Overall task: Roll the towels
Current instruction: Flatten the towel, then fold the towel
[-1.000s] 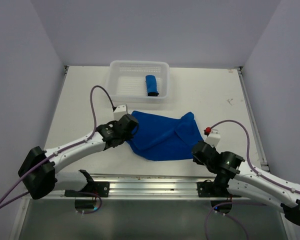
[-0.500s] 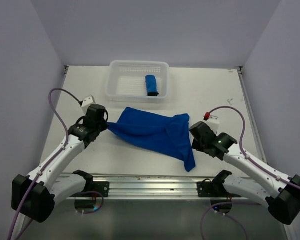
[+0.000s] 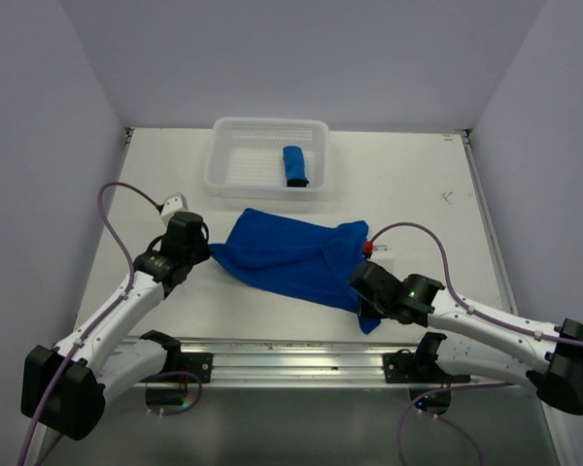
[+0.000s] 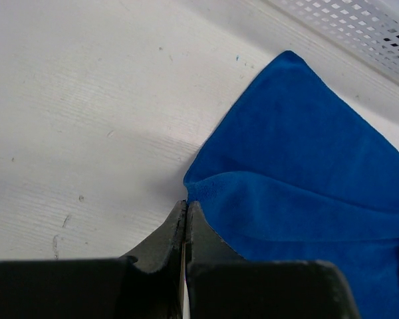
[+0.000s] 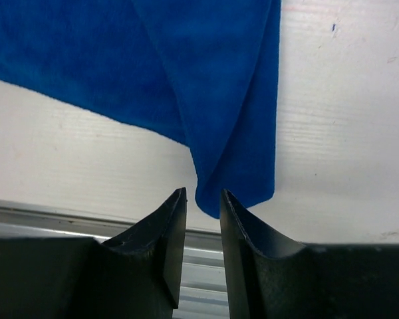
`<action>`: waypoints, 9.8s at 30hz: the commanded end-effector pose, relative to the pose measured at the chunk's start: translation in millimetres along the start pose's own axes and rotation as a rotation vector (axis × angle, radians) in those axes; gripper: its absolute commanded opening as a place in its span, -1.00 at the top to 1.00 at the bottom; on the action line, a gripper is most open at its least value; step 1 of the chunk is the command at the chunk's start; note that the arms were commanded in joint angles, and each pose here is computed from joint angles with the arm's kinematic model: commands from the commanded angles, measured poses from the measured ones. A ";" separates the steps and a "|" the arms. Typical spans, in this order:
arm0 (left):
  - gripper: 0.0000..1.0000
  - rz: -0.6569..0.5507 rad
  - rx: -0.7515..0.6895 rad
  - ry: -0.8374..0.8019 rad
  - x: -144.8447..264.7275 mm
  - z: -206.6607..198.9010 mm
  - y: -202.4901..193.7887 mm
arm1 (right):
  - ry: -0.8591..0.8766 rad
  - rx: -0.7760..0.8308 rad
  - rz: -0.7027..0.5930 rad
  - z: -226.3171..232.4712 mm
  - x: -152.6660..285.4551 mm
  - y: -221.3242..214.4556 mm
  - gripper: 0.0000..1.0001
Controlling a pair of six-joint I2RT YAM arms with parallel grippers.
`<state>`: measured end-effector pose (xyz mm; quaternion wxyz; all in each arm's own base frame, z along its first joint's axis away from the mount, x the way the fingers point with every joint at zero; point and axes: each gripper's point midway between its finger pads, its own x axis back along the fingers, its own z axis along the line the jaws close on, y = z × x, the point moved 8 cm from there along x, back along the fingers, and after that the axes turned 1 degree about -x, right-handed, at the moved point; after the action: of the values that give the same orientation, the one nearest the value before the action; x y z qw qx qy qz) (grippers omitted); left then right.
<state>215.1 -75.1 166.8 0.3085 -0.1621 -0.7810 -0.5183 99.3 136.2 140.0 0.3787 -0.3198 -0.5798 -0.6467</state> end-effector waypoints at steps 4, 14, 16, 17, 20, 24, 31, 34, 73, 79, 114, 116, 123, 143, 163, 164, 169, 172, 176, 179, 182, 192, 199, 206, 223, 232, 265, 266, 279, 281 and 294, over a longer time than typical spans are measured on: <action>1.00 -0.050 0.003 -0.038 -3.4 -6.5 10.8 | -0.044 0.029 0.013 -8.0 3.8 -26.4 0.32; 1.00 -0.052 0.015 -0.039 -2.8 -5.6 15.0 | -0.077 0.121 0.020 -7.4 -8.9 -54.4 0.13; 1.00 -0.056 0.017 -0.040 -2.1 -5.7 16.1 | -0.086 0.136 0.007 -5.6 -12.1 -56.1 0.14; 1.00 -0.054 0.016 -0.043 -1.9 -6.3 16.5 | -0.085 0.136 0.000 -3.2 -15.4 -56.7 0.15; 1.00 -0.056 0.014 -0.041 -0.5 -6.1 18.1 | -0.082 0.137 -0.014 -1.1 -20.9 -57.9 0.19; 1.00 -0.060 0.012 -0.040 0.5 -5.2 19.7 | -0.097 0.155 -0.006 0.6 -29.6 -62.0 0.21; 1.00 -0.055 0.017 -0.033 -1.1 -3.5 19.6 | -0.144 0.174 0.001 7.1 -37.2 -62.2 0.68; 1.00 -0.056 0.013 -0.032 -1.1 -3.2 20.4 | -0.120 0.147 -0.007 8.6 -30.0 -59.8 1.00; 1.00 -0.298 0.343 -0.298 43.7 -2.1 228.9 | 0.503 -0.819 -0.295 2.0 93.0 303.4 1.00; 1.00 -0.330 0.321 -0.260 60.8 -1.4 239.5 | 0.493 -1.033 -0.323 -19.0 93.2 284.4 1.00; 1.00 -0.054 0.338 -0.166 50.8 69.7 -0.8 | 0.118 -1.199 -0.132 -77.9 32.0 3.1 0.40; 1.00 -0.044 0.335 -0.167 50.0 69.3 -0.5 | 0.116 -1.193 -0.125 -77.6 32.3 4.0 0.33; 1.00 -0.051 0.329 -0.204 51.5 66.8 -1.4 | 0.107 -1.148 -0.134 -76.9 36.5 17.6 0.18; 0.62 -0.051 0.321 -0.224 52.5 64.1 2.1 | -0.039 -0.534 -0.143 -91.4 0.3 117.2 -0.07; 0.06 -0.025 0.232 -0.158 1.3 53.9 67.4 | -0.010 -0.411 -0.119 -87.2 -82.1 211.9 0.01; 0.06 -0.047 0.229 -0.174 -4.5 50.1 70.6 | 0.002 -0.406 -0.126 -85.8 -82.1 217.3 0.02; 0.02 0.013 0.169 -0.106 -44.8 25.3 68.9 | 0.007 -0.368 -0.101 -86.1 -91.2 225.5 0.04; -0.07 0.042 0.108 -0.090 -64.9 2.9 62.7 | 0.025 -0.344 -0.093 -84.2 -89.2 226.8 0.04; -0.11 0.004 0.077 0.008 -83.0 4.3 61.7 | 0.021 -0.324 -0.102 -85.0 -80.8 226.1 0.03; -0.11 0.013 0.055 0.098 -95.7 7.1 66.9 | 0.030 -0.319 -0.098 -84.1 -80.2 225.9 0.03; -0.11 -0.001 0.042 0.128 -105.2 6.9 73.1 | 0.046 -0.319 -0.090 -83.2 -83.3 225.8 0.04; -0.01 0.034 -0.003 0.178 -128.9 3.9 58.3 | 0.075 -0.327 -0.053 -81.3 -95.8 218.6 0.09; 0.03 0.081 -0.021 0.189 -144.7 2.9 40.6 | 0.074 -0.317 -0.060 -80.8 -90.3 219.6 0.10; 0.11 0.102 -0.046 0.245 -150.3 9.6 31.3 | 0.063 -0.311 -0.063 -82.4 -85.4 218.0 0.11; 0.95 0.072 -0.034 0.226 -149.0 3.8 41.3 | -0.009 -0.243 -0.011 -76.5 -92.0 201.5 0.12; 1.00 0.030 -0.020 0.173 -138.2 -6.1 57.8 | -0.177 -0.231 0.022 -90.4 -107.0 205.3 0.13; 1.00 -0.193 0.077 0.080 -94.5 -10.3 111.5 | -0.201 -0.206 -0.303 -93.4 -52.5 244.0 1.00; 1.00 -0.200 0.079 0.079 -94.7 -7.9 109.5 | -0.195 -0.205 -0.317 -93.8 -49.6 242.8 1.00; 1.00 -0.292 0.093 0.044 -68.1 0.6 116.5 | -0.131 -0.166 -0.405 -92.3 -23.4 226.5 1.00; 1.00 -0.282 0.091 0.044 -67.9 2.9 111.3 | -0.128 -0.157 -0.402 -91.8 -21.7 224.9 0.99; 1.00 -0.325 0.138 -0.044 -54.9 15.6 77.7 | -0.093 -0.167 -0.439 -96.0 -17.3 179.8 0.95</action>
<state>292.0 -28.5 161.7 0.2640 -0.0662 -0.8153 -0.5111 267.3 35.4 193.0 0.1971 -0.2829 -0.5923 -0.7282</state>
